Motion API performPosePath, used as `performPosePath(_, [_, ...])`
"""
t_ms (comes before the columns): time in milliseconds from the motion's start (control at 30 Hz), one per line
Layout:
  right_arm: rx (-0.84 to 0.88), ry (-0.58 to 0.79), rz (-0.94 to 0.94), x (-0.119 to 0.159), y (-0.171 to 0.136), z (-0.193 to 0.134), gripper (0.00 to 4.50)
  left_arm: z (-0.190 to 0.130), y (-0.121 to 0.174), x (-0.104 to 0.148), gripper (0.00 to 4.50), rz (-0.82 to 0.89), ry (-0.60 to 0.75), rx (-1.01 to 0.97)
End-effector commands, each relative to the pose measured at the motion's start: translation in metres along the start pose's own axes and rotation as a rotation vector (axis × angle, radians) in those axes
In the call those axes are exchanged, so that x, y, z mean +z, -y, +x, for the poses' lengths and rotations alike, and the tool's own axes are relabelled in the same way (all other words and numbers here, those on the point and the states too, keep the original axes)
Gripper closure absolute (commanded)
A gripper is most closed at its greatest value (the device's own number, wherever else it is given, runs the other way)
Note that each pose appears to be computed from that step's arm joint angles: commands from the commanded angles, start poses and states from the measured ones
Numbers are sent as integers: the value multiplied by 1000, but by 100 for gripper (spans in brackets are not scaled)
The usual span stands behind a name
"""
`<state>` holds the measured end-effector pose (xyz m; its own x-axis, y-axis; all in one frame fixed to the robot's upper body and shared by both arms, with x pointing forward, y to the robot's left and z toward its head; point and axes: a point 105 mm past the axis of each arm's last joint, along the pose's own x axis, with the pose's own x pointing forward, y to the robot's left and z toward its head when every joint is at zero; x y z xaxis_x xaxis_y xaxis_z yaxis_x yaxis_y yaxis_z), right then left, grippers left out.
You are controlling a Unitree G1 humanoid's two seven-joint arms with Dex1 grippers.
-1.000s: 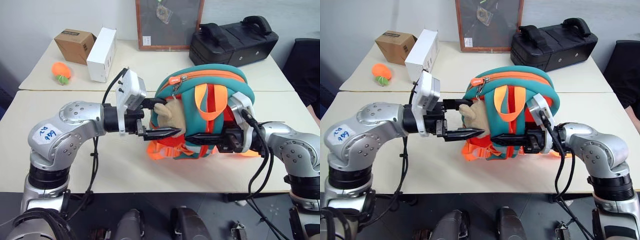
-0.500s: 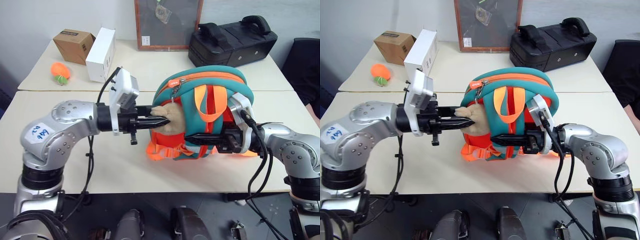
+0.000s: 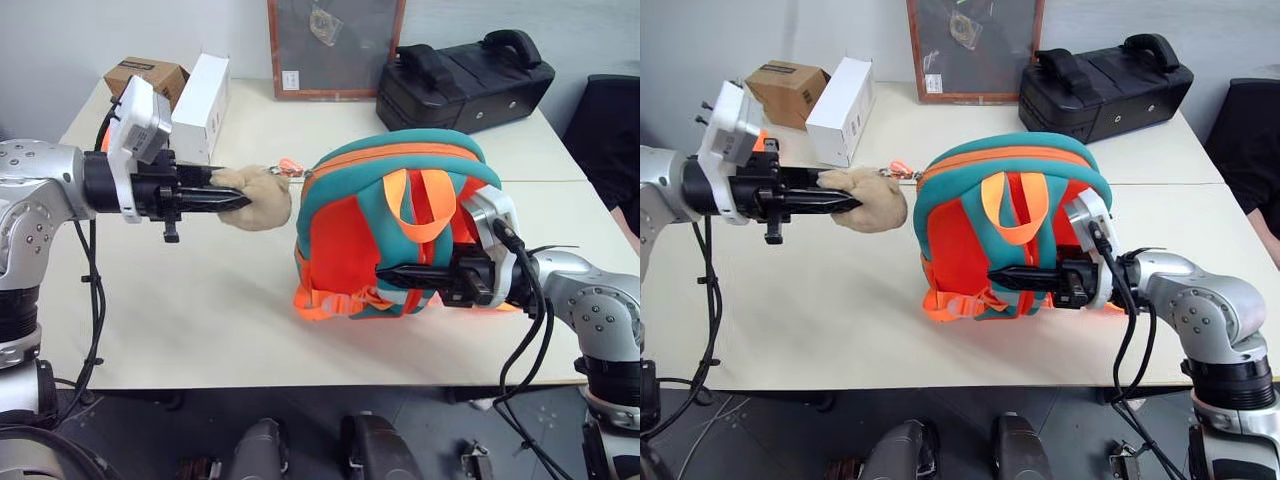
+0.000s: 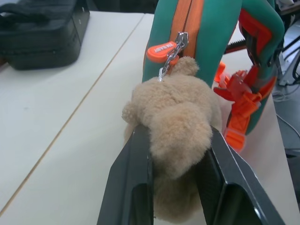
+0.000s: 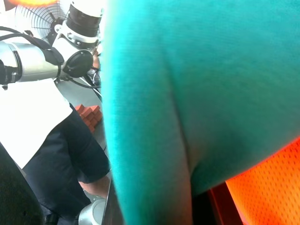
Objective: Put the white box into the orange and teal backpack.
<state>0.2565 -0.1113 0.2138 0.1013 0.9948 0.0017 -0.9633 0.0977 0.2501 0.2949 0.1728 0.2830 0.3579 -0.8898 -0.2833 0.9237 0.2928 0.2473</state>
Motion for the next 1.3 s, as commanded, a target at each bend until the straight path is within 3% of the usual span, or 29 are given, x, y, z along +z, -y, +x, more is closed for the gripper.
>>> performPosePath(33, [9,41,-40,11,-8,-4,450,-14,-1,-23,367,11,-100,39])
performPosePath(167, [17,27,-56,7,-10,-5,450,9,14,-75,367,15,-217,10])
performPosePath(300, [30,29,-68,11,-13,-9,450,30,19,-110,367,38,-259,15])
performPosePath(500, [64,13,-91,9,-22,-10,450,63,6,-127,367,83,-233,57])
performPosePath(633, [22,-22,-158,3,-22,-2,450,77,-20,-117,367,105,-190,117])
performPosePath(767, [-105,-33,-157,1,-5,-1,319,75,-34,-107,367,86,-147,145])
performPosePath(900, [-203,-33,-187,2,3,-17,183,64,-23,-102,367,-6,-81,104])
performPosePath(933, [-226,-43,-183,1,4,-26,145,58,-16,-103,299,-34,-71,81])
performPosePath(1067, [-312,-100,-160,-5,4,-69,7,29,12,-108,173,-99,-93,47])
performPosePath(1233, [-414,-151,-114,5,0,-135,0,-24,30,-93,16,-200,-77,111])
performPosePath(1300, [-442,-157,-117,13,-1,-153,0,-39,34,-82,3,-224,-65,137])
